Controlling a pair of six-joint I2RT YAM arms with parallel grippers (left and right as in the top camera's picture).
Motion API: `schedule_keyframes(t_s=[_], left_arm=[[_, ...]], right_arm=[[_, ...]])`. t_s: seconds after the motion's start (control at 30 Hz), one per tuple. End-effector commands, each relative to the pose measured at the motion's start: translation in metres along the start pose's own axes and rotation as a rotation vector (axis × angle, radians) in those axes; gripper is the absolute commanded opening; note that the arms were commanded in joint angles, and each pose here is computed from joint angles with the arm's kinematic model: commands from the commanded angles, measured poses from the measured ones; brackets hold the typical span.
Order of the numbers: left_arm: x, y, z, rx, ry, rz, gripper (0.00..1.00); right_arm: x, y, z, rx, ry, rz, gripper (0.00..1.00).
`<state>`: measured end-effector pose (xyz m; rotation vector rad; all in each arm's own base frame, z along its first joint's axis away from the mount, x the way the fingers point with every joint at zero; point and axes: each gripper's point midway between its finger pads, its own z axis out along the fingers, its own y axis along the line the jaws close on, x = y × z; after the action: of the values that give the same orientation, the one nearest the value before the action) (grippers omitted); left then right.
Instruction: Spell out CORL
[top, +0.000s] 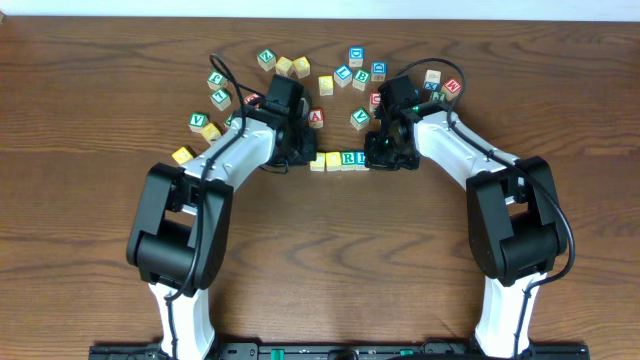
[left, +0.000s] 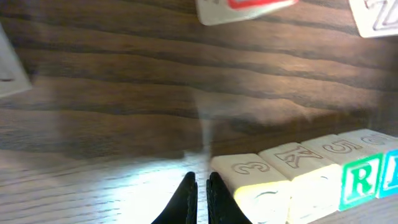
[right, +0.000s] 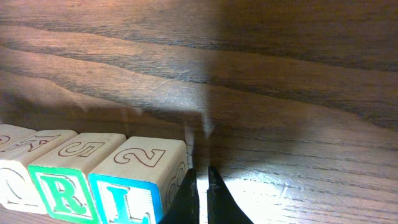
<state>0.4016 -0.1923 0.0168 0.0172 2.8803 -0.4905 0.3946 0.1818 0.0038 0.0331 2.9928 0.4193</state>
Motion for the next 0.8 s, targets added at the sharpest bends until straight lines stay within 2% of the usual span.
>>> schedule_keyframes(t_s=[0.0, 0.77], left_arm=[[0.0097, -0.0019, 0.0098, 0.008, 0.035, 0.02, 0.08], [0.0096, -0.0021, 0.0098, 0.008, 0.034, 0.02, 0.08]], right_arm=[[0.0032, 0.0066, -0.0006, -0.006, 0.001, -0.032, 0.01], [-0.0021, 0.0127, 0.0006, 0.001, -0.032, -0.092, 0.04]])
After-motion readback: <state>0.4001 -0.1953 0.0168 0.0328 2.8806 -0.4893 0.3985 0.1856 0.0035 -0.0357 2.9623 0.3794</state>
